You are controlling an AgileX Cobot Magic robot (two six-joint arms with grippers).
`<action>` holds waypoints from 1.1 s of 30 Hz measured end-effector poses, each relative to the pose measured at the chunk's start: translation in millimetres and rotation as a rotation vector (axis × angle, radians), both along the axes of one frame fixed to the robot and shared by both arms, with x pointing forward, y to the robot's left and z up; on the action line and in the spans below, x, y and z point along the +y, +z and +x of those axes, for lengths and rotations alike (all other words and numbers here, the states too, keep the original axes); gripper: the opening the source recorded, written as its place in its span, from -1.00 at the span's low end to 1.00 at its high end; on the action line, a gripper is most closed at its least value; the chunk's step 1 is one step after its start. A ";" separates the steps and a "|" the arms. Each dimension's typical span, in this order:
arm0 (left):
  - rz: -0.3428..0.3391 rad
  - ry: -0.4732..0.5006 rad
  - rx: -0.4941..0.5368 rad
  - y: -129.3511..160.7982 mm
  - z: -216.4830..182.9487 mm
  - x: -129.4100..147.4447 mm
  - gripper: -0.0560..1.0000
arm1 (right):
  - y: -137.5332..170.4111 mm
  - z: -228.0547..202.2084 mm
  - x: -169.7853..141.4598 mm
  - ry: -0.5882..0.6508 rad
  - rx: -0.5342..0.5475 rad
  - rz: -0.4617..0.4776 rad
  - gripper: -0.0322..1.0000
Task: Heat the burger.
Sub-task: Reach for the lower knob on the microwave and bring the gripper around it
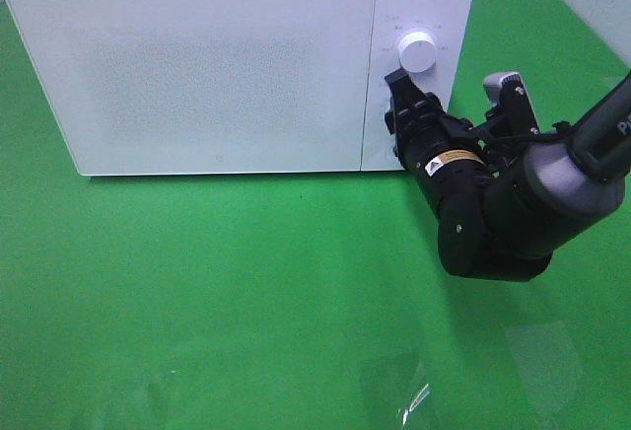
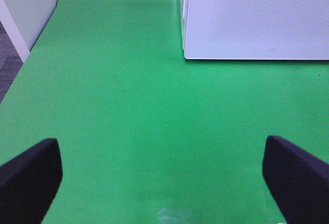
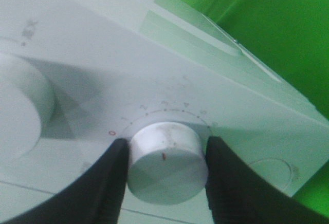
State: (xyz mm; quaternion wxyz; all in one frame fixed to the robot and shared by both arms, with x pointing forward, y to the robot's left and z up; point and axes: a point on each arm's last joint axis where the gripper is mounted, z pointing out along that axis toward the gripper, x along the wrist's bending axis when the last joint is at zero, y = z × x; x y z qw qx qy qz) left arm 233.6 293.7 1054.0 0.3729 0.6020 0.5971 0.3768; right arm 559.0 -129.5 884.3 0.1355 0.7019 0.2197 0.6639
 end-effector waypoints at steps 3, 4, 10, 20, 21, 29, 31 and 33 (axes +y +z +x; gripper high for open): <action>0.000 0.000 0.000 0.0 0.0 0.0 0.96 | 0.2 0.1 -0.4 -0.006 0.008 0.101 -0.12; 0.000 0.000 0.000 0.0 0.0 0.0 0.96 | 0.2 0.1 -0.4 -0.012 0.015 0.175 -0.12; 0.000 0.000 0.000 0.0 0.0 0.0 0.96 | 0.2 -0.3 -0.4 -0.024 0.032 0.361 -0.12; 0.000 0.000 0.000 0.0 0.0 0.0 0.96 | 0.2 0.1 -0.9 -0.028 0.047 0.496 -0.12; 0.000 0.000 0.000 0.0 0.0 0.0 0.96 | 0.2 0.1 -0.9 -0.028 0.047 0.496 -0.12; 0.000 0.000 0.000 0.0 0.0 0.0 0.96 | -0.4 -0.3 -1.4 -0.028 0.050 0.496 -0.12; 0.000 0.000 0.000 0.0 0.0 0.0 0.96 | -0.4 -0.3 -1.5 -0.029 0.050 0.496 -0.12; 0.000 0.000 0.000 0.0 0.0 0.0 0.96 | -0.4 -0.3 -1.7 -0.031 0.050 0.497 -0.12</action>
